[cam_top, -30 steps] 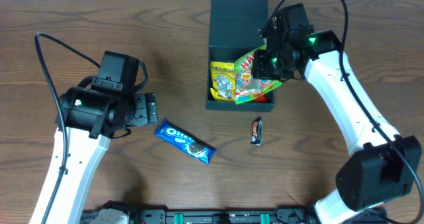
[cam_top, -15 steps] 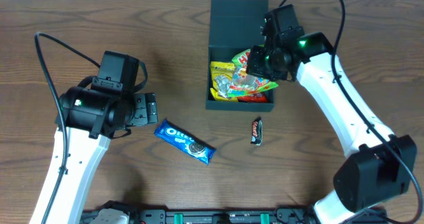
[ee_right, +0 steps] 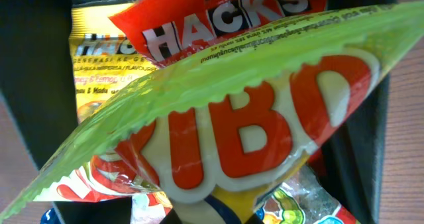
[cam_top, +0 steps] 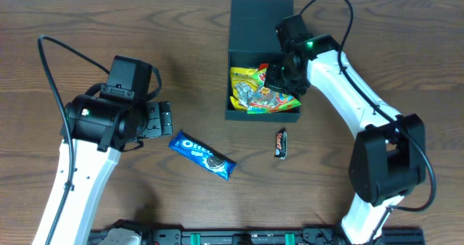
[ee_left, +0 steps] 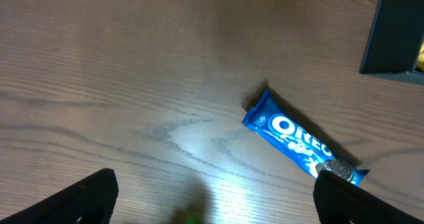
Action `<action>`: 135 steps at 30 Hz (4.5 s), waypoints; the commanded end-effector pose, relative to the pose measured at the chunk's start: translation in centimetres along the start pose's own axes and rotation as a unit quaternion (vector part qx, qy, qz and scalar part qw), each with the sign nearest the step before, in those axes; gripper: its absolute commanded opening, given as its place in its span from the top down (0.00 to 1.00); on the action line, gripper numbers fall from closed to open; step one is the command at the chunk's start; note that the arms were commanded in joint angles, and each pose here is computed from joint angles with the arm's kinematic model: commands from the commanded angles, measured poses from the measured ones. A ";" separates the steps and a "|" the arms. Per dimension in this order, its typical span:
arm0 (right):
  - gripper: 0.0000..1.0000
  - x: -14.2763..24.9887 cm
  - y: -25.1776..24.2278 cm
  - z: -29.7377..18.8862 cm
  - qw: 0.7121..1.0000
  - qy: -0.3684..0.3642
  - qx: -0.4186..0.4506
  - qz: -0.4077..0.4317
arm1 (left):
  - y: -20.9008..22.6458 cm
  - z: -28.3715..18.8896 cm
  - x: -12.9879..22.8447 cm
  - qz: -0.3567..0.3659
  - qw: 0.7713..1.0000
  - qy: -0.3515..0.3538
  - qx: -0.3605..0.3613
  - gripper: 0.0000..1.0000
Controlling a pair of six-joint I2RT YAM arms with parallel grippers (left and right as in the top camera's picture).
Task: Pack container
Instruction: 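Lift the Haribo bag over the box and lower it inside, then push the Haribo bag down into the box with the right gripper, then withdraw the right gripper and reach the left gripper to the Oreo pack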
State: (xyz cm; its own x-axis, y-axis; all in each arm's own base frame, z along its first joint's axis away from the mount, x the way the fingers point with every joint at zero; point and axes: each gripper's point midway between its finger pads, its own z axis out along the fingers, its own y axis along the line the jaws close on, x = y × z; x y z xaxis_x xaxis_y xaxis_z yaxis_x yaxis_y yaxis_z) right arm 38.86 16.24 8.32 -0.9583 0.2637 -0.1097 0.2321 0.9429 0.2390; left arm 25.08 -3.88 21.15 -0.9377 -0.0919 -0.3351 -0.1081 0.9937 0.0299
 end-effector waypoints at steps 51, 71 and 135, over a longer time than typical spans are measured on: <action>0.01 -3.7 3.5 -2.1 0.988 -0.095 -0.061 -0.109 | 0.4 -0.2 -0.3 0.000 1.000 -0.009 -0.007 0.05; 0.01 -5.6 3.7 1.2 0.986 -0.109 -0.060 -0.109 | 0.4 -0.2 -0.1 0.001 1.000 -0.006 -0.008 0.05; 0.01 15.3 -10.1 -14.5 0.963 -0.086 0.043 -0.254 | -7.0 2.7 5.8 -0.394 0.915 0.084 0.020 0.05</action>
State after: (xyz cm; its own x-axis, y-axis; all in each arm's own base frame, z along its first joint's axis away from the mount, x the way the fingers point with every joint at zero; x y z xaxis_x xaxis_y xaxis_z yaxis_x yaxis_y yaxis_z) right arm 19.55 7.59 18.12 -0.9151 -0.2116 -0.3434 -0.2371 0.9709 0.0336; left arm 21.35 -10.55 18.37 -0.6755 -0.7292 -0.1092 -0.6935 0.6786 -0.2418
